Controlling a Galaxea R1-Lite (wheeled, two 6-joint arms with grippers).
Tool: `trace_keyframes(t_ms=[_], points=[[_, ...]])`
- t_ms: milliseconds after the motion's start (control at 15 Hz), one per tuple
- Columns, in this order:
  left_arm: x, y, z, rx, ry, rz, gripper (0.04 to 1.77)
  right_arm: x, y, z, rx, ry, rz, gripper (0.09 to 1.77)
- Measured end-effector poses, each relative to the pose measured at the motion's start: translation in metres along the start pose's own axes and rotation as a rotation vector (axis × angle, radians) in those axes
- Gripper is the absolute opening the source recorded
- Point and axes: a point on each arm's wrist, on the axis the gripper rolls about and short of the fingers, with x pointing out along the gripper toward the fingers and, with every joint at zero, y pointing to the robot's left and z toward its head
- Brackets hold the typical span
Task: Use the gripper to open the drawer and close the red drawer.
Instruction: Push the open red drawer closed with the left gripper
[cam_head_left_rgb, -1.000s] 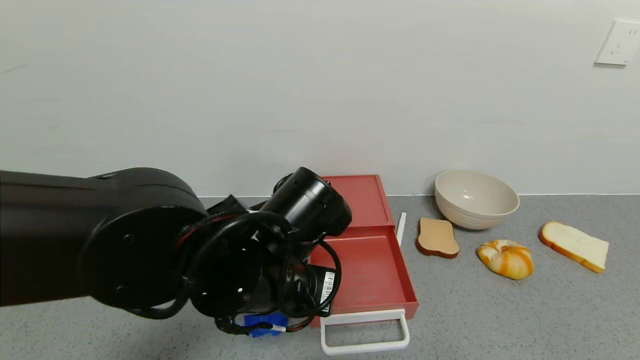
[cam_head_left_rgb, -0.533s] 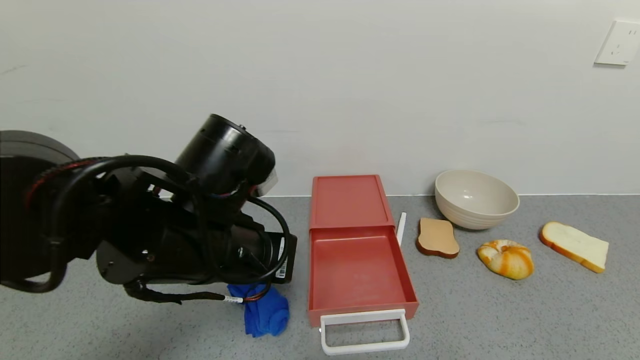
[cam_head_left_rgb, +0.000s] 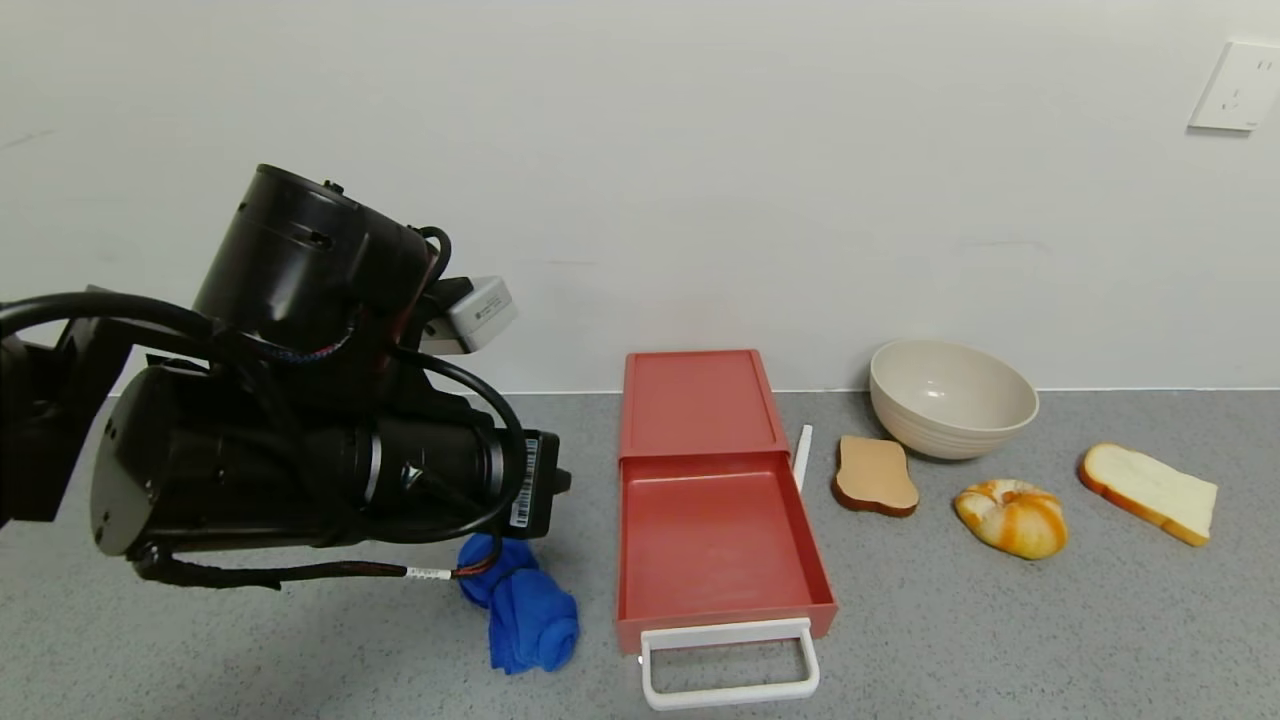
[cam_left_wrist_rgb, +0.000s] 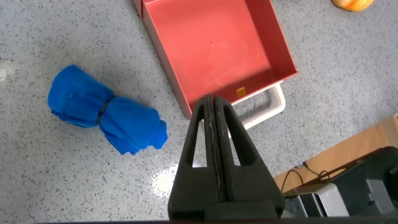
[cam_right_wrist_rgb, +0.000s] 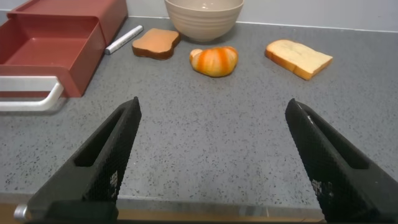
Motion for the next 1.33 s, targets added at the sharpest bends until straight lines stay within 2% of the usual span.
trace_keyframes(t_ms=[400,667,867,1067,1333], points=[[-0.003,0.0,-0.001,0.001,-0.001,-0.008,0.11,0.0,0.0,0.0,0.0,0.0,0.0,1.71],[0.006,-0.005,-0.004,-0.014,0.023,-0.007,0.11,0.0,0.0,0.0,0.0,0.0,0.0,1.71],[0.015,-0.017,-0.006,-0.08,0.043,-0.008,0.11,0.0,0.0,0.0,0.0,0.0,-0.001,1.71],[0.031,-0.034,-0.014,-0.122,0.066,0.042,0.11,0.0,0.0,0.0,0.0,0.0,0.0,1.71],[0.048,-0.056,-0.031,-0.155,0.163,0.074,0.11,0.0,0.0,0.0,0.0,0.0,0.0,1.71]])
